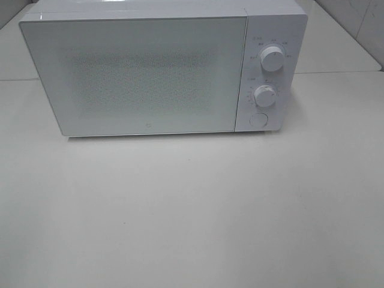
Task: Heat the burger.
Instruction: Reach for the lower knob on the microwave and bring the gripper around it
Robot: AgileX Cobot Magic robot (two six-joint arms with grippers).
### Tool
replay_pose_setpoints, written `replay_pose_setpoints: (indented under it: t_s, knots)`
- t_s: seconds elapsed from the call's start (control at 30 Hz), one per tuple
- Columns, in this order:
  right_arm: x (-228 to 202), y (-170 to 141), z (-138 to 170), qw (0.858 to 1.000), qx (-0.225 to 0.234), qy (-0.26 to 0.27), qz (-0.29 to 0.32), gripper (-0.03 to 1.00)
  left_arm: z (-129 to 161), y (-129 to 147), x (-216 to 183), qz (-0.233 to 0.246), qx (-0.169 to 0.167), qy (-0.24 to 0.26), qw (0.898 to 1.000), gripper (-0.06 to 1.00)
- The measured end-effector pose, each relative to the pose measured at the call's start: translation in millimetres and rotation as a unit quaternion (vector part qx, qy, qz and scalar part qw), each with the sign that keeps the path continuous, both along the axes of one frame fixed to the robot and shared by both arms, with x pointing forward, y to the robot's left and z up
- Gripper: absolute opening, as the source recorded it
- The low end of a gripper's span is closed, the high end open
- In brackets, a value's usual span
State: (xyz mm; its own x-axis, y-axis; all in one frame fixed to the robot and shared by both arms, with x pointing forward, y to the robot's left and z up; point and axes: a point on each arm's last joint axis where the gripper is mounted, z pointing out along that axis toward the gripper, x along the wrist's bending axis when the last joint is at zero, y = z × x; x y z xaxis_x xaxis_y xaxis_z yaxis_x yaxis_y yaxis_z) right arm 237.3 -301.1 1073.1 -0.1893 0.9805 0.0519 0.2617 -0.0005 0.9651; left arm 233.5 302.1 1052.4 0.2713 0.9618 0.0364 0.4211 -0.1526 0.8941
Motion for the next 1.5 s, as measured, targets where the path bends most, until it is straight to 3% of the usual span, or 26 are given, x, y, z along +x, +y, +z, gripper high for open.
replay_pose_setpoints:
  t_s: [0.23, 0.6, 0.73, 0.97, 1.17, 1.5]
  knots:
    - [12, 3, 4, 0.996, 0.018, -0.086, 0.003, 0.76, 1, 0, 0, -0.001, -0.003, -0.004, 1.0, 0.0]
    - [32, 9, -16, 0.989, 0.03, -0.143, 0.007, 0.76, 1, 0, 0, 0.0, -0.003, -0.004, 1.0, 0.0]
    - [40, 11, -18, 0.991, 0.027, -0.13, 0.007, 0.76, 1, 0, 0, 0.0, -0.003, -0.004, 1.0, 0.0]
    - [81, 20, -26, 0.999, 0.008, -0.047, 0.009, 0.76, 1, 0, 1, 0.0, -0.003, -0.005, 1.0, 0.0]
    - [117, 29, -35, 1.0, 0.0, -0.012, 0.012, 0.76, 1, 0, 1, 0.0, -0.003, -0.005, 1.0, 0.0]
    - [171, 43, -55, 1.0, 0.005, -0.023, 0.017, 0.74, 1, 0, 1, 0.0, -0.003, -0.005, 1.0, 0.0]
